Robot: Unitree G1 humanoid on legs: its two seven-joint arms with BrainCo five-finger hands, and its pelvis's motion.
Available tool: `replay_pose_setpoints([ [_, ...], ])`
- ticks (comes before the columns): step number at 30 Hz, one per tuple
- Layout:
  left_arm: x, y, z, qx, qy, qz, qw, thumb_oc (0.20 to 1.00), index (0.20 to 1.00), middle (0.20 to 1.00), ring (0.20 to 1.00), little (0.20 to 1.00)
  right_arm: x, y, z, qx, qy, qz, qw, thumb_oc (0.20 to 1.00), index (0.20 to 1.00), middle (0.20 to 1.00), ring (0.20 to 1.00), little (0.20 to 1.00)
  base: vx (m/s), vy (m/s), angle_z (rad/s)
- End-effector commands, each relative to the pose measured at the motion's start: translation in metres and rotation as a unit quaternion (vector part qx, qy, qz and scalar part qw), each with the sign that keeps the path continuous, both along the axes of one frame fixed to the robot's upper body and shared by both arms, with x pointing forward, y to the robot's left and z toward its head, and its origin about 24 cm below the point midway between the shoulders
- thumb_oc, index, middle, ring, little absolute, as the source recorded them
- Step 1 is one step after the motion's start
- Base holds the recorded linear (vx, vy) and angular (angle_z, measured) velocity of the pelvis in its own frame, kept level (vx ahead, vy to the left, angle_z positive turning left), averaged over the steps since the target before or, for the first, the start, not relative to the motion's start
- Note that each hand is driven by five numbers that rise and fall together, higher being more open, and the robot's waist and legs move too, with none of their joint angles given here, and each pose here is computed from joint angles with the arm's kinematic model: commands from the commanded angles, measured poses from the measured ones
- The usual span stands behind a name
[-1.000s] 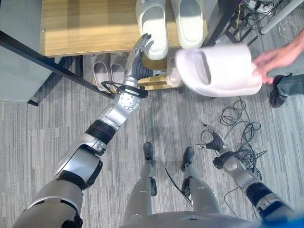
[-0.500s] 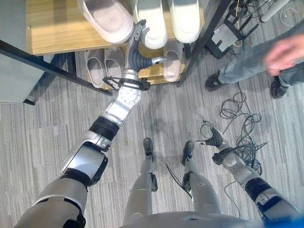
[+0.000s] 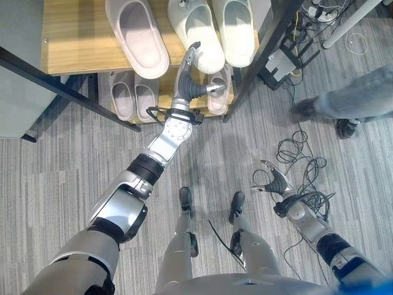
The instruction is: Arrange the slippers neatly on the shoe rack.
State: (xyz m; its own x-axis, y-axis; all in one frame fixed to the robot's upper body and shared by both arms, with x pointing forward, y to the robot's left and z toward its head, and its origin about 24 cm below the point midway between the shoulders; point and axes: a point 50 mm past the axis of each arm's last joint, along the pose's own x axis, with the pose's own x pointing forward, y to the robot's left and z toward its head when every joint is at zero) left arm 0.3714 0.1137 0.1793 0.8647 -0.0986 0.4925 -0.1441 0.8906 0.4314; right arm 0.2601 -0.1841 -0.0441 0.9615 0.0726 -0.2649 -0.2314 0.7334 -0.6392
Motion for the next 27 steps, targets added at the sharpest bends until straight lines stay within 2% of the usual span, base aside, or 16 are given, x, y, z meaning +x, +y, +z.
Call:
replay_pose_setpoints([
  [1,0.004,0.012,0.009,0.045,-0.026,0.018,0.999,1.0,1.0,1.0,1.0,1.0,0.0,-0.006,0.003,0.012,-0.012,-0.011,1.0,1.0,1.0,1.0,1.0,1.0,-0.05,0.035,0.01],
  [10,-0.005,0.03,0.009,0.046,-0.04,0.031,0.998,1.0,1.0,1.0,1.0,1.0,-0.011,-0.007,-0.012,0.032,0.02,-0.049,0.998,1.0,1.0,1.0,1.0,1.0,0.04,0.011,0.12],
  [14,-0.023,0.029,-0.024,0.039,0.0,-0.001,0.999,1.0,1.0,1.0,1.0,1.0,-0.013,-0.009,-0.013,0.047,0.02,-0.069,0.996,1.0,1.0,1.0,1.0,1.0,0.08,0.019,0.06],
  [18,-0.051,0.035,-0.054,0.029,0.042,-0.039,0.998,1.0,1.0,1.0,1.0,1.0,-0.013,-0.015,-0.007,0.05,0.007,-0.076,0.996,1.0,1.0,1.0,1.0,1.0,0.03,0.034,0.05],
  [19,-0.07,0.046,-0.07,0.018,0.069,-0.053,0.996,1.0,1.0,1.0,1.0,1.0,-0.017,-0.021,-0.005,0.055,0.004,-0.084,0.995,1.0,1.0,1.0,1.0,1.0,-0.02,0.044,0.04],
  [21,-0.084,0.053,-0.077,0.029,0.081,-0.063,0.994,1.0,1.0,1.0,1.0,1.0,-0.022,-0.024,-0.008,0.053,0.009,-0.085,0.995,1.0,1.0,1.0,1.0,1.0,-0.01,0.077,0.02],
  [27,-0.133,0.083,-0.124,0.057,0.18,-0.044,0.981,1.0,1.0,1.0,1.0,1.0,-0.046,-0.029,-0.019,0.043,0.035,-0.075,0.996,1.0,1.0,1.0,1.0,1.0,-0.03,0.108,-0.1],
])
